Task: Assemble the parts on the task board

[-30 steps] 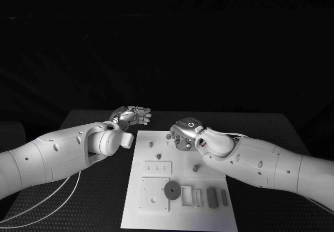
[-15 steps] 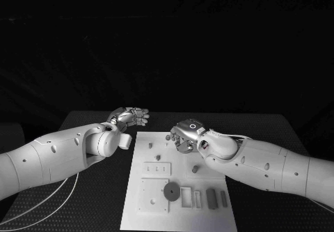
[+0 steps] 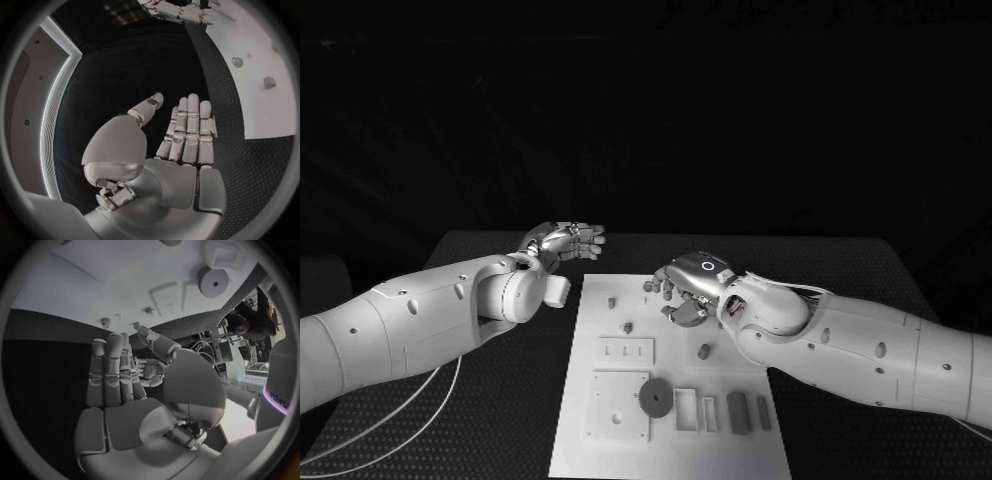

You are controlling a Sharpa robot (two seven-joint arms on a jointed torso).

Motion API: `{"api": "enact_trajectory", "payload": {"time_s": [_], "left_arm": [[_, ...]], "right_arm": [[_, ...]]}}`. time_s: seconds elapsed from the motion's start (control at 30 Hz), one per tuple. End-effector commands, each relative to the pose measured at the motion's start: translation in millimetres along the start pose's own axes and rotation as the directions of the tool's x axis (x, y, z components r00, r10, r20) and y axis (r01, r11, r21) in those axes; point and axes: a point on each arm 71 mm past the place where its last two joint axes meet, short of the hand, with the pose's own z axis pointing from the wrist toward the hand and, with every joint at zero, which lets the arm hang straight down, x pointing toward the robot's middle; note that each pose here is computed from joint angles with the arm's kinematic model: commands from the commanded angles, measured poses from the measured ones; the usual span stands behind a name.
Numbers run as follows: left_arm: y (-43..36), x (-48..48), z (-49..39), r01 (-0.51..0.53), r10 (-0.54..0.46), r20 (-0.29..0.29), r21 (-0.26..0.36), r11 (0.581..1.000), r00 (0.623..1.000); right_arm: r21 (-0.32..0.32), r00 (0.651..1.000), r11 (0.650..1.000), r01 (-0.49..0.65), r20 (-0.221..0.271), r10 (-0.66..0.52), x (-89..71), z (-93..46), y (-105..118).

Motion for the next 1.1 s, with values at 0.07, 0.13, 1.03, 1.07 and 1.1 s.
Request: {"api": "enact_trajectory", "payload": {"time_s": [0.07, 0.13, 1.03, 1.07, 1.1], "left_arm": [[-1.1, -0.3, 2.1, -0.003, 0.003, -0.004, 0.016, 1.000, 1.000], [0.5, -1.7, 3.4, -0.004, 0.004, 0.002, 0.014, 1.000, 1.000], [30.5, -22.2, 8.2, -0.015, 0.017, 0.065, -0.027, 1.000, 0.998], [30.9, -22.2, 8.4, -0.016, 0.017, 0.066, -0.028, 0.999, 0.998], [31.4, -21.9, 8.6, -0.015, 0.017, 0.066, -0.028, 0.999, 0.998]], "right_arm": [[-0.035, 0.996, 0.996, -0.086, -0.042, 0.084, -1.9, -8.6, 3], [-0.046, 0.992, 0.993, -0.105, -0.067, 0.102, -2.6, -15.1, 5], [-0.220, 0.965, 0.961, -0.169, -0.235, 0.116, 38.6, -65.3, 68], [-0.223, 0.964, 0.960, -0.167, -0.241, 0.112, 41.2, -66.6, 69], [-0.223, 0.963, 0.960, -0.167, -0.245, 0.110, 42.8, -67.6, 69]]}}
